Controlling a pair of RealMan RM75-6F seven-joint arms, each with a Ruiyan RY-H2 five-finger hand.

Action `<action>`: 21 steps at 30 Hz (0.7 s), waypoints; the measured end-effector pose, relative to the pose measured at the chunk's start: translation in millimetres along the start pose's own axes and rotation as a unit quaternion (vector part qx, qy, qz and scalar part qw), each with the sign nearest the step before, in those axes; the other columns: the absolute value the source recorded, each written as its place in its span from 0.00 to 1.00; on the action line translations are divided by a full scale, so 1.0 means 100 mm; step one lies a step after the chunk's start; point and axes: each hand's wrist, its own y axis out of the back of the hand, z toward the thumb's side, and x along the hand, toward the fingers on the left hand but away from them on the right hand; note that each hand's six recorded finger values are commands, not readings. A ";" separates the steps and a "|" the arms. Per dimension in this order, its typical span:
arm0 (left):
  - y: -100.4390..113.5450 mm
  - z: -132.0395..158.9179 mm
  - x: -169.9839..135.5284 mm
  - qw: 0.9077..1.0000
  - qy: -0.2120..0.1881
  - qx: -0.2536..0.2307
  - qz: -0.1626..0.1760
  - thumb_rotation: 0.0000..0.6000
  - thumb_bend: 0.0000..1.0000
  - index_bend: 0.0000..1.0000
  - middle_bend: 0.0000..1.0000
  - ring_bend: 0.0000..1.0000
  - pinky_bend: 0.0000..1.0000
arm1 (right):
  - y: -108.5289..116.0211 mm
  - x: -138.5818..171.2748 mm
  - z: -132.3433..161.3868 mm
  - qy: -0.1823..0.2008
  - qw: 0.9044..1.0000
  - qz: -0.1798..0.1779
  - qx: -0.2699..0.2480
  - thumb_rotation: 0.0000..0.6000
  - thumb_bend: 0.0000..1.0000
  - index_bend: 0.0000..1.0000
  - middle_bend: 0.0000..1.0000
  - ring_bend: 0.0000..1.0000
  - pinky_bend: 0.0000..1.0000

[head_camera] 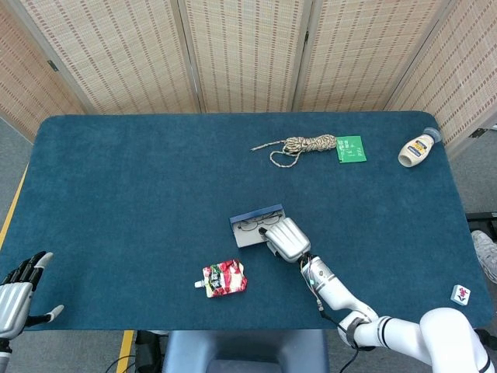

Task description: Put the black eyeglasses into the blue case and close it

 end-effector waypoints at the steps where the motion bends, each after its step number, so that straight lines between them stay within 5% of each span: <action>1: 0.00 0.00 0.00 1.000 0.000 0.000 0.000 1.00 0.20 0.08 0.10 0.12 0.23 | 0.00 0.00 0.00 0.000 1.000 0.000 0.000 1.00 0.51 0.51 0.86 1.00 0.92; 9: 0.01 -0.01 0.00 1.000 0.000 0.000 0.002 1.00 0.19 0.08 0.10 0.12 0.23 | 0.08 0.04 -0.03 0.003 1.000 -0.009 -0.006 1.00 0.54 0.64 0.88 1.00 0.92; 21: 0.01 0.04 0.02 1.000 -0.010 -0.003 0.003 1.00 0.20 0.08 0.10 0.12 0.23 | 0.36 0.42 -0.21 0.013 1.000 0.012 0.010 1.00 0.54 0.65 0.89 1.00 0.92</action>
